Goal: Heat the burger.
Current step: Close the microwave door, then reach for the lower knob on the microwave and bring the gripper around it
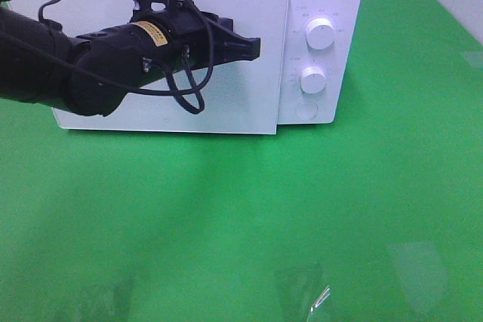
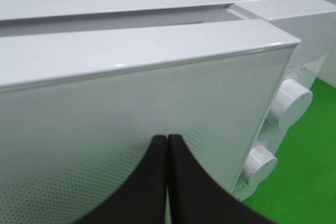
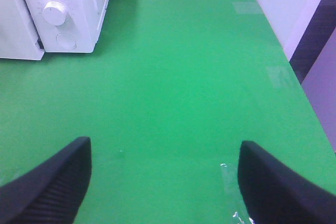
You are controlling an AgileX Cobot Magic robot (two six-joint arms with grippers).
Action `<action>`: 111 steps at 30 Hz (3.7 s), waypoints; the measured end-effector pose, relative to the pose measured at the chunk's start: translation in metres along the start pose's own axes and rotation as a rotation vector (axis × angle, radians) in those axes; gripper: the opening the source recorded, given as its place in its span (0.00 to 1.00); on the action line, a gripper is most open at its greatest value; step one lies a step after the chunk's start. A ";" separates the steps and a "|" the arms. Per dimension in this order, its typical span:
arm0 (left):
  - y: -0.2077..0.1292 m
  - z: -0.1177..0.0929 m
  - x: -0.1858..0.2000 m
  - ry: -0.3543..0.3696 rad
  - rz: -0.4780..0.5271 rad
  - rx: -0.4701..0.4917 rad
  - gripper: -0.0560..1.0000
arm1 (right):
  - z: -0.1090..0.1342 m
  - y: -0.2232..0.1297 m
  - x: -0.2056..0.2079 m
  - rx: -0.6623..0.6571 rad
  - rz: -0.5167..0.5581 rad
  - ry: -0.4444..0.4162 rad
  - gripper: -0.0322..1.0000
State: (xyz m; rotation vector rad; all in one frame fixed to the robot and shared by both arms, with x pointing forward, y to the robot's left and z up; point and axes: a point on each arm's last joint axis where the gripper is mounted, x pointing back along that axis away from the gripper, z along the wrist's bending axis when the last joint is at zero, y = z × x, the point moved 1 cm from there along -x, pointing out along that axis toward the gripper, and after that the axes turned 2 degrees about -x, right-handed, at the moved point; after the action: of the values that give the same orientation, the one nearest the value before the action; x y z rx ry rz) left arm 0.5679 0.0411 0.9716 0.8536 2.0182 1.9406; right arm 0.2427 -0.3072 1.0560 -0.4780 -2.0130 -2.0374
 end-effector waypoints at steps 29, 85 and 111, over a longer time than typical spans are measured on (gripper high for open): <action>-0.007 0.003 -0.016 0.001 0.037 -0.045 0.05 | 0.000 0.000 0.000 0.000 0.000 0.000 0.76; 0.016 -0.017 0.036 -0.115 0.557 -0.025 0.85 | 0.000 0.000 0.000 0.000 0.000 0.000 0.76; 0.034 0.052 0.141 -0.038 1.099 0.183 0.95 | 0.000 0.000 0.000 0.000 0.000 0.000 0.76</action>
State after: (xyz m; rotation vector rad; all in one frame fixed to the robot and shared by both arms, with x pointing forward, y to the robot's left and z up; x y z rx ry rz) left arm 0.4907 0.1596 1.0323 2.3836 1.8546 2.1016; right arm 0.2427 -0.3072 1.0560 -0.4780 -2.0130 -2.0374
